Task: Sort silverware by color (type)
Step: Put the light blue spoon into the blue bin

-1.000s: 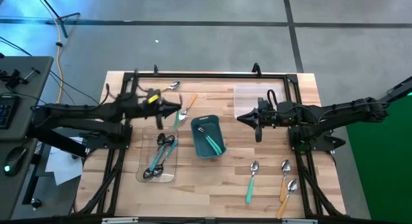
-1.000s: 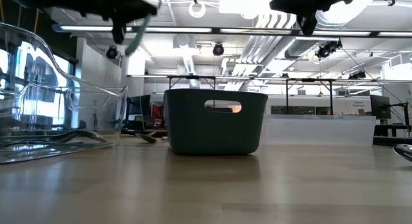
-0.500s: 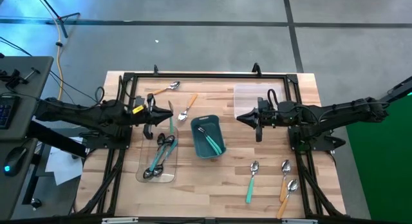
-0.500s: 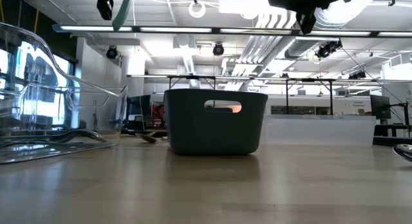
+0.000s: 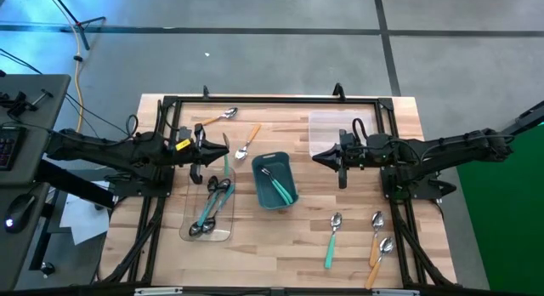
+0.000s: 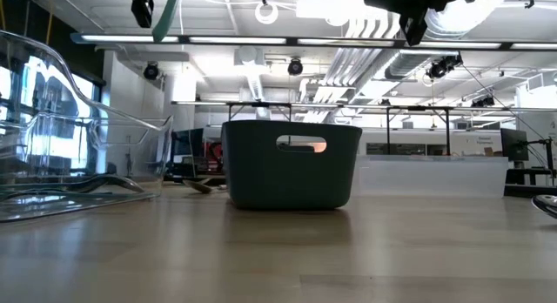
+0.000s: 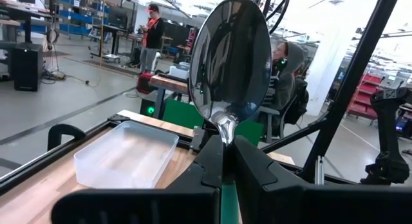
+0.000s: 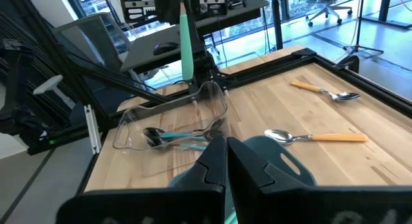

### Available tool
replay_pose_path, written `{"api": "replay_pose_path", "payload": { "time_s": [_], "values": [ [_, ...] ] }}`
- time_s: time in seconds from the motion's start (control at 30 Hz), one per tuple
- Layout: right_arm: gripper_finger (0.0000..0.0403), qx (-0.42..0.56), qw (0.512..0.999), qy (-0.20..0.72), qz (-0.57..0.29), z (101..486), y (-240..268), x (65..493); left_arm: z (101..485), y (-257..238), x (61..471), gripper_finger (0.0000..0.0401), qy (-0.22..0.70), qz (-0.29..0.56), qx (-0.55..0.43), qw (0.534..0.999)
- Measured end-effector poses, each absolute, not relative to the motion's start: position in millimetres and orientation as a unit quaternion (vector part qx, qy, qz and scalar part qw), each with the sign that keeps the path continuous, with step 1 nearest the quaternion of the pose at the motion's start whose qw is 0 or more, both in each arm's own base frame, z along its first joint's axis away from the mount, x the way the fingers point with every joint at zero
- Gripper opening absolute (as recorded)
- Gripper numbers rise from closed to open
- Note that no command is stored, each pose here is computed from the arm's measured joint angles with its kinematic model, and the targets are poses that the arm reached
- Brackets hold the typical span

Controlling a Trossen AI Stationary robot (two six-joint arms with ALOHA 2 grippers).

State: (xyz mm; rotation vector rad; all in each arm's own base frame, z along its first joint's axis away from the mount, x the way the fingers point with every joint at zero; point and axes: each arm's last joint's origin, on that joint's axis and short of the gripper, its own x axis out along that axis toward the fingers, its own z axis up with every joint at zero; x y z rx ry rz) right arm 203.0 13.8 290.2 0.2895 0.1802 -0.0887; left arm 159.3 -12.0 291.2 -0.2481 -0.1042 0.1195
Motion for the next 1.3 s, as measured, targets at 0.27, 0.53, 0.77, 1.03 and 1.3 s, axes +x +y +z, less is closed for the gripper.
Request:
{"api": "replay_pose_path", "payload": {
  "time_s": [0.27,0.53,0.77,1.03,1.3],
  "values": [
    [0.0000,0.144,0.985,0.090,-0.044,290,14,203,292,-12,163,0.0004,-0.059,0.061,-0.125,0.989],
    [0.0000,0.144,0.985,0.090,-0.044,290,14,203,289,-13,173,0.0003,-0.061,0.063,-0.142,0.986],
    [0.0000,0.144,0.985,0.086,-0.044,291,14,203,291,-16,200,0.0003,-0.048,0.070,-0.175,0.981],
    [0.0000,0.173,0.982,0.058,-0.041,295,14,206,303,-20,247,0.0003,-0.025,0.101,-0.161,0.982],
    [0.0000,0.194,0.981,0.006,-0.006,287,20,248,298,-18,269,0.0003,-0.038,0.102,-0.163,0.981]
  ]
}}
